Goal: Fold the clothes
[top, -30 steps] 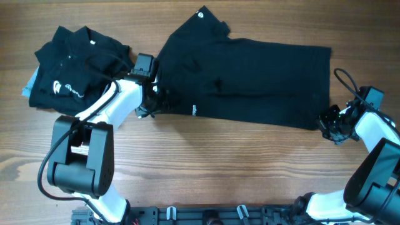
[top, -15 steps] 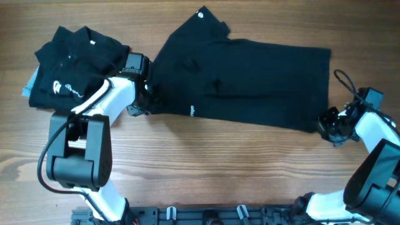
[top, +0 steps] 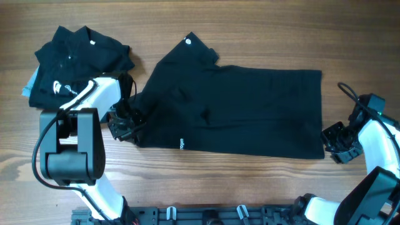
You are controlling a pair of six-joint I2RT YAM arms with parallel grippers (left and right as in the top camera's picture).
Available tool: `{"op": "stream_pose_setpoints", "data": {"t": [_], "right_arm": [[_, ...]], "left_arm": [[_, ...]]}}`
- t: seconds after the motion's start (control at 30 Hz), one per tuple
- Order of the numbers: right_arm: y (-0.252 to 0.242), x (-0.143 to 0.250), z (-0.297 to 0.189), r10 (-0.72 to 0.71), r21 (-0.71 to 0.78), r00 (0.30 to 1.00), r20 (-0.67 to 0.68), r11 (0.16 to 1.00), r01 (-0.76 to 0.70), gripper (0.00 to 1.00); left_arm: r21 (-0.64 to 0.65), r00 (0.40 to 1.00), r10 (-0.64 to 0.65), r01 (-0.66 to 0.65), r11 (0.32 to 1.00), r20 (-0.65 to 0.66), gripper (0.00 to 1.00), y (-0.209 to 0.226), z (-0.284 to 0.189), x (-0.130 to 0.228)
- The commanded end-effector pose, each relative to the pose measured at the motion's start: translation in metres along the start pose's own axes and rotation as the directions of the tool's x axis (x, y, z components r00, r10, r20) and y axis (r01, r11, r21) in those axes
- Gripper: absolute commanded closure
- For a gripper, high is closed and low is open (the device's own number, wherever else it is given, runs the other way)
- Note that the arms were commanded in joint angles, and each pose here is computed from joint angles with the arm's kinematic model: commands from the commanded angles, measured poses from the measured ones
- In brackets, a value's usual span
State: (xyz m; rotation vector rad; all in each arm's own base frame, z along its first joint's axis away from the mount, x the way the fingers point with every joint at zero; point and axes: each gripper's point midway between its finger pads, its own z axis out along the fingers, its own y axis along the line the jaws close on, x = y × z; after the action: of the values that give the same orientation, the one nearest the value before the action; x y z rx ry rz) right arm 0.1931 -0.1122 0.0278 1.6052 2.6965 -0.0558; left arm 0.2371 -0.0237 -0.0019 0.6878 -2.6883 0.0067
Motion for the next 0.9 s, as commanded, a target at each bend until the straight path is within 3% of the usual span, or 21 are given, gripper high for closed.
{"op": "stream_pose_setpoints", "data": {"t": [0.0, 0.2, 0.33, 0.4, 0.5, 0.6, 0.67, 0.87], "right_arm": [[-0.001, -0.009, -0.013, 0.000, 0.015, 0.999, 0.037, 1.000, -0.001, 0.42], [0.066, -0.034, -0.080, -0.195, -0.290, 0.972, 0.133, 0.930, 0.226, 0.38], [0.094, -0.050, -0.131, -0.206, -0.409, 0.954, 0.216, 0.868, 0.280, 0.37], [0.098, -0.056, -0.142, -0.200, -0.420, 0.948, 0.245, 0.860, 0.290, 0.37], [0.107, -0.059, -0.147, -0.209, -0.453, 0.941, 0.267, 0.835, 0.314, 0.37], [0.116, -0.061, -0.150, -0.222, -0.487, 0.933, 0.284, 0.805, 0.340, 0.38], [0.121, -0.063, -0.149, -0.223, -0.498, 0.932, 0.286, 0.797, 0.343, 0.38], [0.122, -0.064, -0.130, -0.234, -0.487, 0.946, 0.226, 0.814, 0.318, 0.38]], "left_arm": [[-0.024, 0.999, -0.018, 0.017, 1.000, -0.034, 0.78, 0.009, -0.002, 0.012], [0.057, 0.994, 0.013, -0.020, 0.998, 0.112, 0.67, -0.002, -0.074, 0.009], [0.146, 0.958, 0.023, -0.067, 0.987, 0.285, 0.52, -0.018, -0.145, -0.006], [0.195, 0.922, 0.030, -0.113, 0.974, 0.386, 0.51, -0.032, -0.171, -0.022], [0.314, 0.763, 0.175, -0.447, 0.838, 0.622, 0.49, -0.101, -0.221, -0.048], [0.208, 0.559, 0.239, -0.619, 0.758, 0.794, 0.46, -0.150, -0.247, -0.074], [0.131, 0.452, 0.252, -0.661, 0.739, 0.855, 0.44, -0.186, -0.247, -0.095], [0.099, 0.365, 0.265, -0.732, 0.674, 0.892, 0.33, -0.264, -0.196, -0.138]]}}
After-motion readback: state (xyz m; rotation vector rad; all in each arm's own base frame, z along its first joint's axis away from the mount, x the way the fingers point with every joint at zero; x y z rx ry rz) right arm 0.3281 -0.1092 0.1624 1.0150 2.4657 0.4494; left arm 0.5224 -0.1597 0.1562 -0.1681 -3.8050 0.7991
